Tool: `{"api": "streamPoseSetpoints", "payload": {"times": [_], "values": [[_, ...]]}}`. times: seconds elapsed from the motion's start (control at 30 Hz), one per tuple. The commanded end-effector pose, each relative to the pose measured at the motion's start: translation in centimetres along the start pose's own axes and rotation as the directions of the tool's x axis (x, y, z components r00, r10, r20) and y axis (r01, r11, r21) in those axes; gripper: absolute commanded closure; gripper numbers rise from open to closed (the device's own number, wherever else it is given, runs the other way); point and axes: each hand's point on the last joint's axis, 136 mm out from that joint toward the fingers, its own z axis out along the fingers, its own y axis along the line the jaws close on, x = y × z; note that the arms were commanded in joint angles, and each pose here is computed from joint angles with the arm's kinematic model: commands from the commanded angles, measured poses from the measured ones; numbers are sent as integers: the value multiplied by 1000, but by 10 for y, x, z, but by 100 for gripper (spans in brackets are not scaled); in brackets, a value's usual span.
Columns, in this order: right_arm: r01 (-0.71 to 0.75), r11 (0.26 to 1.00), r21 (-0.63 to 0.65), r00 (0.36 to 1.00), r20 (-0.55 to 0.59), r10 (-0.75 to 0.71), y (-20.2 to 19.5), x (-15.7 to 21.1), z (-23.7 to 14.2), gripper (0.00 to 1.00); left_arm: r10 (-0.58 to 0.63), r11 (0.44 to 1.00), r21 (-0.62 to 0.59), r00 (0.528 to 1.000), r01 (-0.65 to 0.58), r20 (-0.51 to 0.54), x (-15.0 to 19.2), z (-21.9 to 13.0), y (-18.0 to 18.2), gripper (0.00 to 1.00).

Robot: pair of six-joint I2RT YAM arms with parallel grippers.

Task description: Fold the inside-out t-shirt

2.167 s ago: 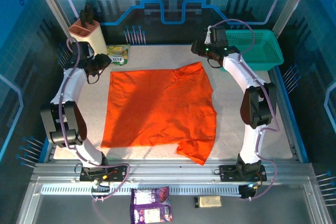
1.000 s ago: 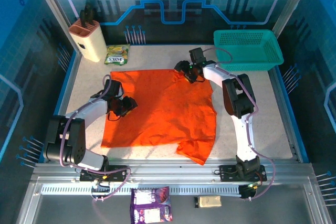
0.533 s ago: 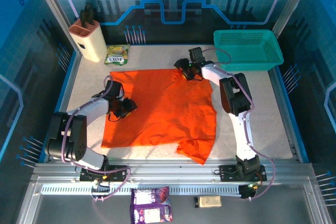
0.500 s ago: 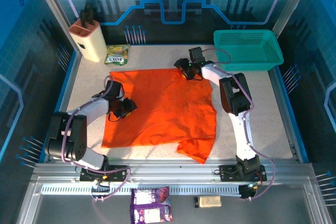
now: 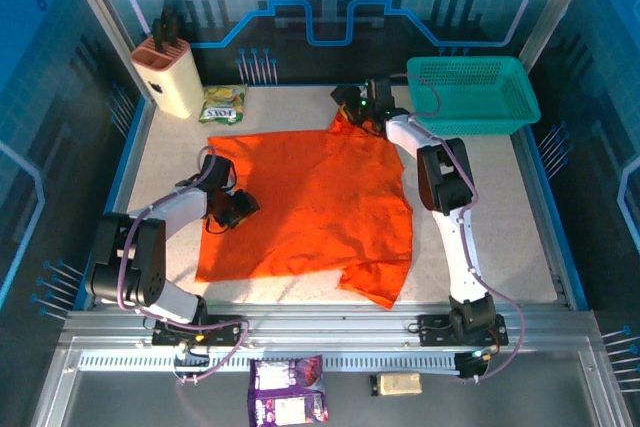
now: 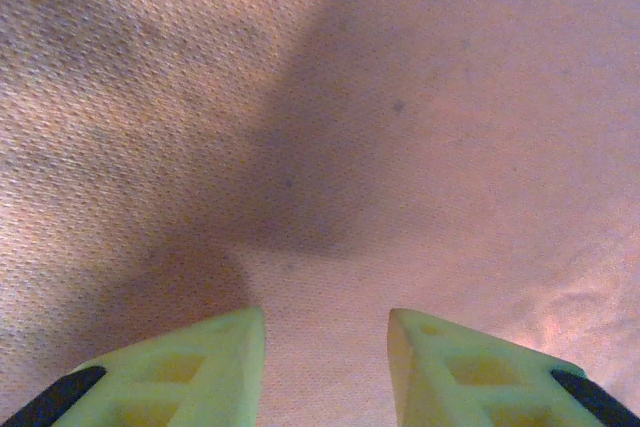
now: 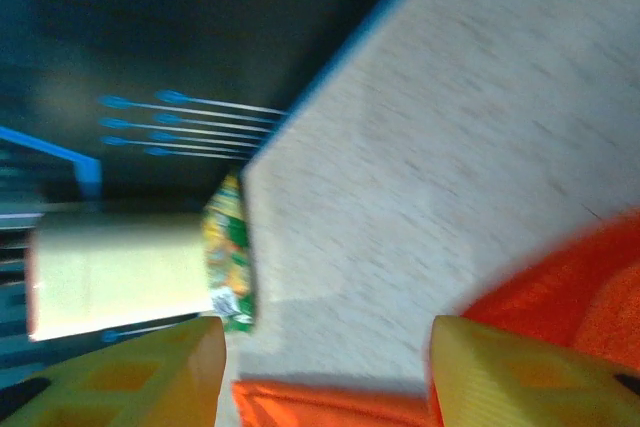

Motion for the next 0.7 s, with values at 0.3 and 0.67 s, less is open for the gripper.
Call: {"api": "streamPoseSetpoints", "payload": {"times": [0.3,0.67], "values": [[160,987,23,985,-69,-158,19,-16,-55,44,30,1000,-3,1000,-30,-4,6,-10,0,62],[118,987,110,976,-197,-95,-22,48,-47,34,36,999,-1,999,-36,-20,10,-9,1,65]]}}
